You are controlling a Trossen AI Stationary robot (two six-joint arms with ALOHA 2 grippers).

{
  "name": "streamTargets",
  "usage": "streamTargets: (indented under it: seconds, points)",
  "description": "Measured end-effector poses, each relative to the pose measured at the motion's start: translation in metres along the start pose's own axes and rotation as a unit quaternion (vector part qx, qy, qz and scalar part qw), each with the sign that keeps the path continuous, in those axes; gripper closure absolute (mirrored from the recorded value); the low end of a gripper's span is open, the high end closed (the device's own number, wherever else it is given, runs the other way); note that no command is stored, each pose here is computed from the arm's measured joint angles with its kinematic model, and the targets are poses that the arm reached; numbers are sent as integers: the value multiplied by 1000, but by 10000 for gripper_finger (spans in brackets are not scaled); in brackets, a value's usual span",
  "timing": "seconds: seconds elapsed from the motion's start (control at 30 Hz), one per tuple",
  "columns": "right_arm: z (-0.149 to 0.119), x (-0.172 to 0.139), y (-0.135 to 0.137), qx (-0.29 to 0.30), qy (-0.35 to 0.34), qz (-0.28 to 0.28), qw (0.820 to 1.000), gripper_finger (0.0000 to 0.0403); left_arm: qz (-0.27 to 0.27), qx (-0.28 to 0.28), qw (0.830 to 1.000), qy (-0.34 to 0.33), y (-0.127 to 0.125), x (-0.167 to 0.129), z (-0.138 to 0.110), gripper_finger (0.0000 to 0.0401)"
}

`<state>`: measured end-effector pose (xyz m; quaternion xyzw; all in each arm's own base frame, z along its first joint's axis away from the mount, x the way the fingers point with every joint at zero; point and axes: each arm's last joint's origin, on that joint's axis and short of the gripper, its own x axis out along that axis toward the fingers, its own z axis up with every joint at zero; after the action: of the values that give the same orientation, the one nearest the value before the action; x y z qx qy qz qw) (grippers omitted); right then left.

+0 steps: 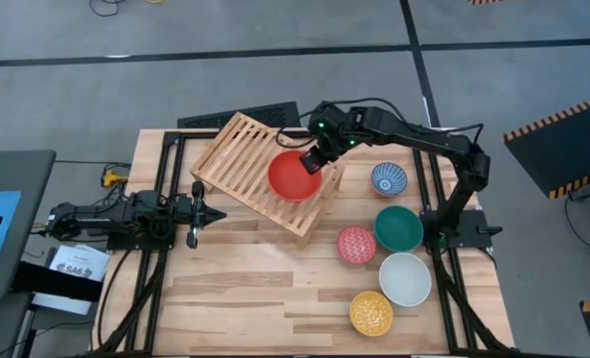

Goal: Place and stack bowls onto a shelf
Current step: Put the orange bowl on the shelf, then put the blue bowl on the shelf

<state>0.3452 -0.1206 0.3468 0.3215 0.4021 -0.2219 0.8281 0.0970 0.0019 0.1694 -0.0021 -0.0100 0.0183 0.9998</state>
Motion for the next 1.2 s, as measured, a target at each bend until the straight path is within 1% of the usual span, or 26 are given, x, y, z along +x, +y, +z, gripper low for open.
streamTargets:
  seconds: [0.27,0.37,0.47,0.63,0.77,0.87,0.97,1.07,1.2]
  points:
    - [0,0,0,-15,2,2,1000,337,0,0,1000,0,0,0,0,401]
    - [0,0,0,-26,3,5,1000,324,0,0,1000,0,0,0,0,401]
    - [0,0,0,-29,3,6,1000,296,0,0,1000,0,0,0,0,401]
    - [0,0,-1,-38,3,5,999,231,0,0,1000,0,0,0,0,401]
    - [3,-8,-7,-50,-6,2,999,189,0,0,1000,0,0,0,0,401]
    - [5,-21,-17,-48,-10,-7,999,171,0,0,1000,0,0,0,0,401]
    - [5,-40,-25,-57,-24,-10,998,165,0,0,1000,0,0,0,0,401]
    - [1,-61,-32,-67,-27,-17,997,164,0,0,1000,0,0,0,0,401]
    - [-12,-92,-42,-78,-20,-40,996,163,0,0,1000,0,0,0,0,401]
